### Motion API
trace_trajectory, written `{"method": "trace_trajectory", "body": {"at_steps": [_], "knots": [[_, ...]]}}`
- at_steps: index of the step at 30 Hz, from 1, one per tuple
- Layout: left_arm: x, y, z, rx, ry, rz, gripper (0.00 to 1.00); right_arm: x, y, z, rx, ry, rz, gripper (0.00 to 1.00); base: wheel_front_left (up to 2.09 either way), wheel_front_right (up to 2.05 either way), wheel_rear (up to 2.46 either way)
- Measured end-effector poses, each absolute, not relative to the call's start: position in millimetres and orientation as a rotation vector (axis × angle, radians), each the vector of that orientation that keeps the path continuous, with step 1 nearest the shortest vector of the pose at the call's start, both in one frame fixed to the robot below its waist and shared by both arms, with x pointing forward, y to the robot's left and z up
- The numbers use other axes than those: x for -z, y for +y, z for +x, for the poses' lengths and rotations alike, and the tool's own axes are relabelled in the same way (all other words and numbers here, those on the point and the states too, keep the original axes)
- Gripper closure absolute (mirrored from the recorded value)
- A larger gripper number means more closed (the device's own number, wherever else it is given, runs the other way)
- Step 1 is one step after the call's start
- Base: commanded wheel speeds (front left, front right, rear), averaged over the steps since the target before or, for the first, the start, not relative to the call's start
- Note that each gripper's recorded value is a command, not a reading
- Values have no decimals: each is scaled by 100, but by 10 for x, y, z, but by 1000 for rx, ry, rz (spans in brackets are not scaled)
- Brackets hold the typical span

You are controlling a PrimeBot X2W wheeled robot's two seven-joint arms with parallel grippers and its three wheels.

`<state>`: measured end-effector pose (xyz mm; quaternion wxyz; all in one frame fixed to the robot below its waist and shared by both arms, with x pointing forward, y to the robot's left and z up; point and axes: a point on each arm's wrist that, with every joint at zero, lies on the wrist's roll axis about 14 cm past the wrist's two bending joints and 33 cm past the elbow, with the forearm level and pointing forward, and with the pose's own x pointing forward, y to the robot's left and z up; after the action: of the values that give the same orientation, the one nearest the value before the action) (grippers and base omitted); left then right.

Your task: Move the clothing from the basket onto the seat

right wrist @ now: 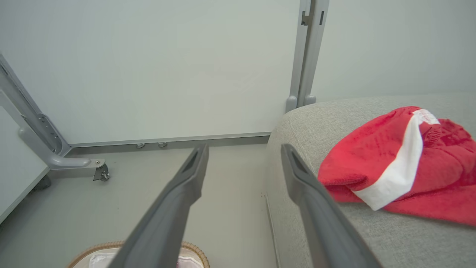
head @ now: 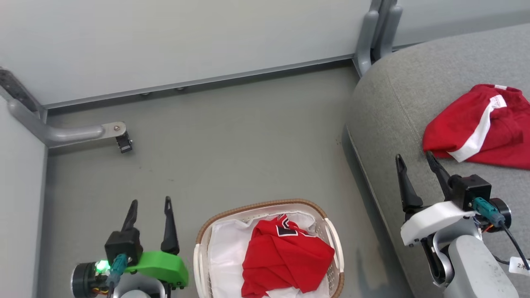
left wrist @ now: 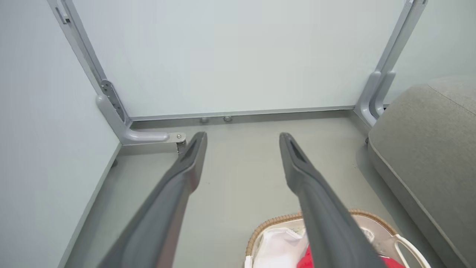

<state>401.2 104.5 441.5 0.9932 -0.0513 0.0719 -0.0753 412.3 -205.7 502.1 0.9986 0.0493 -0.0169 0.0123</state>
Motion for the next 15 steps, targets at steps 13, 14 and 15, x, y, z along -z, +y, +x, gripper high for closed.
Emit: {"method": "trace_trajectory", "body": {"at_steps": [13, 14, 15], "knots": [[-4562, 1624, 3537, 21, 93, -77, 0, -5017, -1800, 3870, -70, -40, 136, 0, 0, 0, 0], [-4551, 1630, 3508, 19, 96, -78, 0, -5002, -1800, 3850, -70, -36, 137, 0, 0, 0, 0], [-4544, 1635, 3487, 16, 98, -85, 0, -4987, -1800, 3830, -70, -31, 137, 0, 0, 0, 0]]}}
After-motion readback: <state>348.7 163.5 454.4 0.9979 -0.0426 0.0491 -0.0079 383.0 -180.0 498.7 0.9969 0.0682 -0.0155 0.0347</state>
